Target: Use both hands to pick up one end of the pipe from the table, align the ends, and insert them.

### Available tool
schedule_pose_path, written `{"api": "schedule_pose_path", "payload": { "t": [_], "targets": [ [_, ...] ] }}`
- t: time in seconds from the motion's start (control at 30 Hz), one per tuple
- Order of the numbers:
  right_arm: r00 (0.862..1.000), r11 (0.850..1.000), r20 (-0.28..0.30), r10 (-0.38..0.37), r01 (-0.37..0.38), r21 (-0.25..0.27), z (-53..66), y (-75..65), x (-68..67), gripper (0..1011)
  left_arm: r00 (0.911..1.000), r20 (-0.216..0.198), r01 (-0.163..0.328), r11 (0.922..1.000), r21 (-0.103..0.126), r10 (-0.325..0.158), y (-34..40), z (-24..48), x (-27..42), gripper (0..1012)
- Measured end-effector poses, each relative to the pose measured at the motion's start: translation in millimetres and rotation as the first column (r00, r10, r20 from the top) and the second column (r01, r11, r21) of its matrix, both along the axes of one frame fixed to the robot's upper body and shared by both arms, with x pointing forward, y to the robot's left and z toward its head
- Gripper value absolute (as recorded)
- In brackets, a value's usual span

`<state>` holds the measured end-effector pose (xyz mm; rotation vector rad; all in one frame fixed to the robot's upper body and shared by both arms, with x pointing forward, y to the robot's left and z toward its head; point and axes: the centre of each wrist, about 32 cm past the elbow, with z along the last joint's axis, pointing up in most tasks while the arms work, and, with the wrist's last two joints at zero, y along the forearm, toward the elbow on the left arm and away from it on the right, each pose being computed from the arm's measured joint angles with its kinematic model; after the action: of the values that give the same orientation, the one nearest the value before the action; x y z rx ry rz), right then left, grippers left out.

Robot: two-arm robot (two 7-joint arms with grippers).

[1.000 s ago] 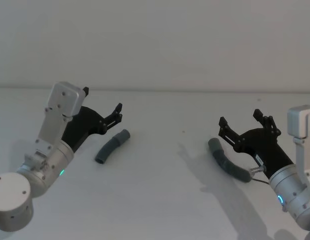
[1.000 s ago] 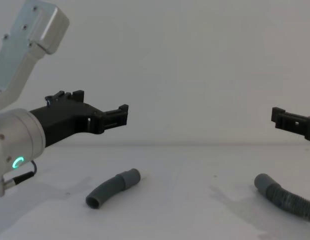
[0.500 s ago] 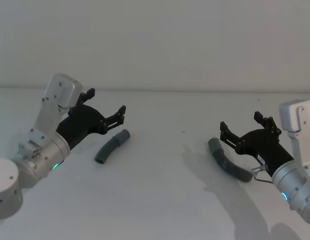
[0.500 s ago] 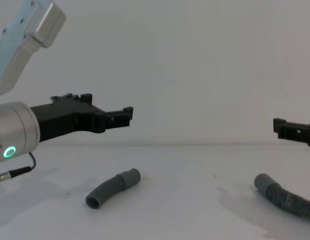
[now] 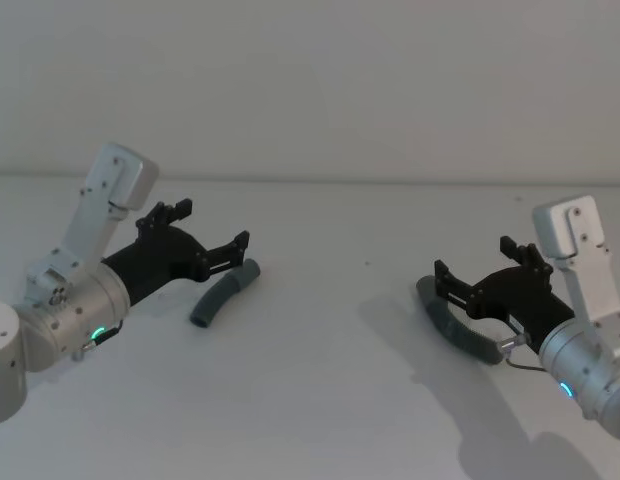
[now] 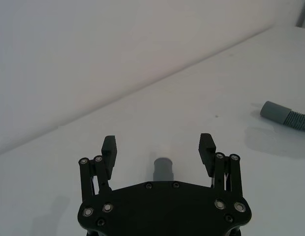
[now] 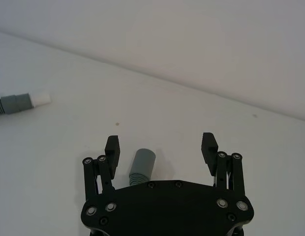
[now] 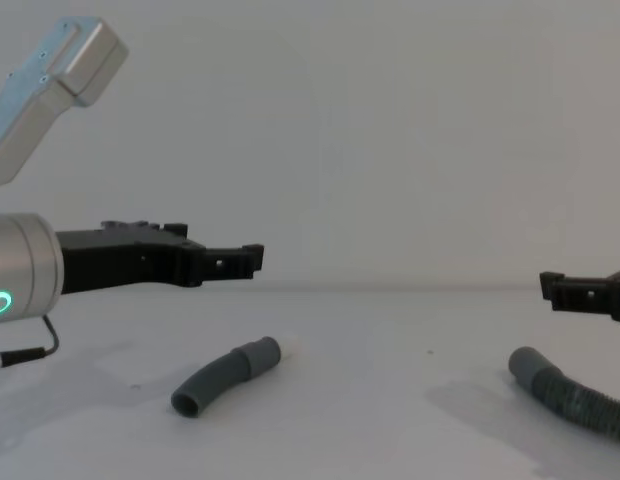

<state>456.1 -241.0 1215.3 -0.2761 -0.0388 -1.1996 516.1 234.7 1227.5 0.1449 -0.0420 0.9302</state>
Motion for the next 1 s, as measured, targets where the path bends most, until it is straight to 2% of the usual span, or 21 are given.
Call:
{"api": "schedule_pose_path", "payload": {
  "t": [0.3,0.53,0.77,0.8,1.0],
  "targets": [
    [0.999,1.0,-0.043,-0.001,0.0,-0.003,-0.7,3.9,6.1,1003,0.9978,-0.057,-0.035,0.9993,-0.013,0.034,4.0,-0.7,-2.3,1001],
    [0.997,1.0,-0.079,-0.002,0.002,0.0,-0.8,7.3,10.6,1003,0.9943,-0.098,-0.046,0.9988,-0.018,0.044,4.3,-1.8,0.4,1001],
    [0.994,1.0,-0.107,-0.004,0.005,0.002,-0.1,9.1,13.6,1003,0.9904,-0.135,-0.033,0.9995,-0.005,0.032,3.5,-2.7,8.5,1001],
    [0.994,1.0,-0.11,-0.005,0.005,0.002,-0.2,9.1,13.8,1003,0.9889,-0.147,-0.025,0.9997,0.003,0.025,2.9,-3.3,11.8,1001],
    [0.992,1.0,-0.128,-0.011,0.011,0.002,0.1,9.0,15.6,1003,0.9854,-0.17,-0.003,0.9996,0.028,0.008,1.3,-5.4,18.6,1001]
  ]
}}
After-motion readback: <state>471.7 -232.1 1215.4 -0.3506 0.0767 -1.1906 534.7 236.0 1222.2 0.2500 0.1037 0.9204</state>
